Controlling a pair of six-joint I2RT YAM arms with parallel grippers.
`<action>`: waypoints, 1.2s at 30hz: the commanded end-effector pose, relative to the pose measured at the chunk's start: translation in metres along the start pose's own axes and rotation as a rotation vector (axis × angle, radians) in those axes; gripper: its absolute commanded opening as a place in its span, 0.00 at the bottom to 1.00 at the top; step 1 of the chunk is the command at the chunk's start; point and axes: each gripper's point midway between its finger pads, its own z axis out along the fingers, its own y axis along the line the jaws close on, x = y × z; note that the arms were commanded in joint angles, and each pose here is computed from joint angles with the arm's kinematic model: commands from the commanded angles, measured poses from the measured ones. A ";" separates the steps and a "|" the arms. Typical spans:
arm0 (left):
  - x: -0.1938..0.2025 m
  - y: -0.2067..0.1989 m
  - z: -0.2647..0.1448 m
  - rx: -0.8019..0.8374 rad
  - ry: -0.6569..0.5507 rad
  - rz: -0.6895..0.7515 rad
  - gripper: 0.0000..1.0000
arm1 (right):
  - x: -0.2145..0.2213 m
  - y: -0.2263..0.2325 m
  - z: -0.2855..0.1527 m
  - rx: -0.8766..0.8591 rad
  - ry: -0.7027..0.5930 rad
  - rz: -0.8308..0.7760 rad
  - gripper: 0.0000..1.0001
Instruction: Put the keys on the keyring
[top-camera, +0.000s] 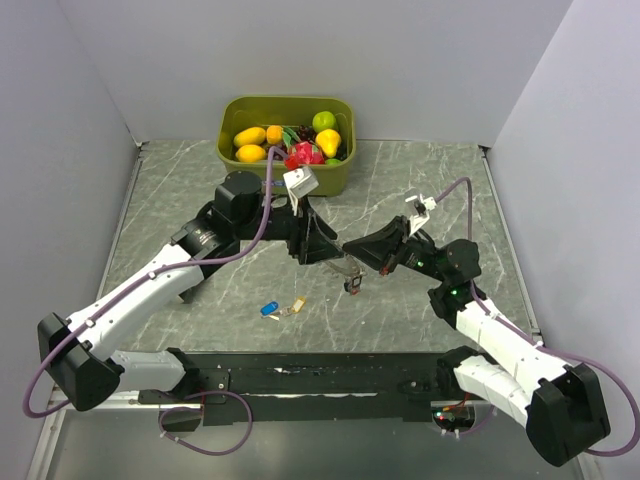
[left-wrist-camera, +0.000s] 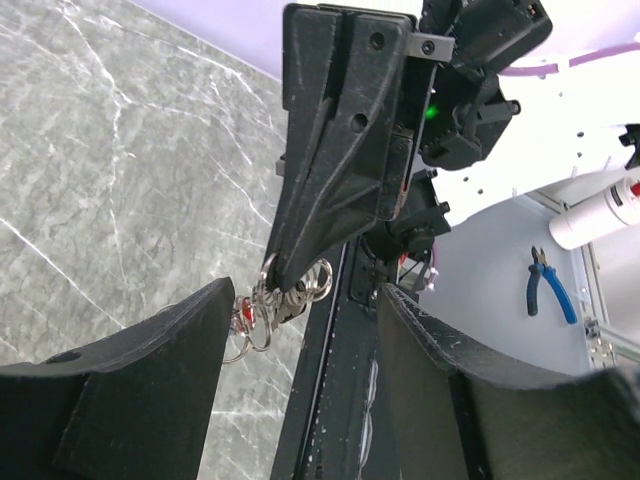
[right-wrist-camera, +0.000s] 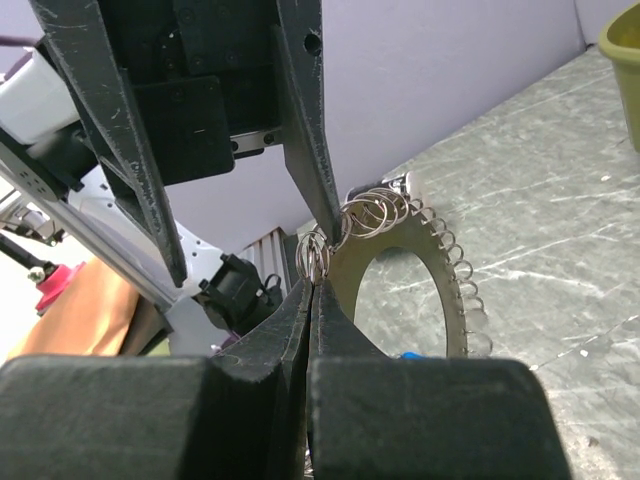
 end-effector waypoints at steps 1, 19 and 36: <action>-0.009 -0.003 -0.002 -0.014 -0.034 -0.005 0.65 | -0.033 0.023 0.000 -0.049 -0.123 -0.094 0.00; -0.029 -0.017 -0.025 -0.055 -0.124 0.036 0.60 | -0.035 0.018 0.002 -0.036 -0.136 -0.069 0.00; -0.009 0.021 -0.018 -0.157 -0.028 -0.023 0.45 | -0.031 0.017 0.003 -0.037 -0.110 -0.078 0.00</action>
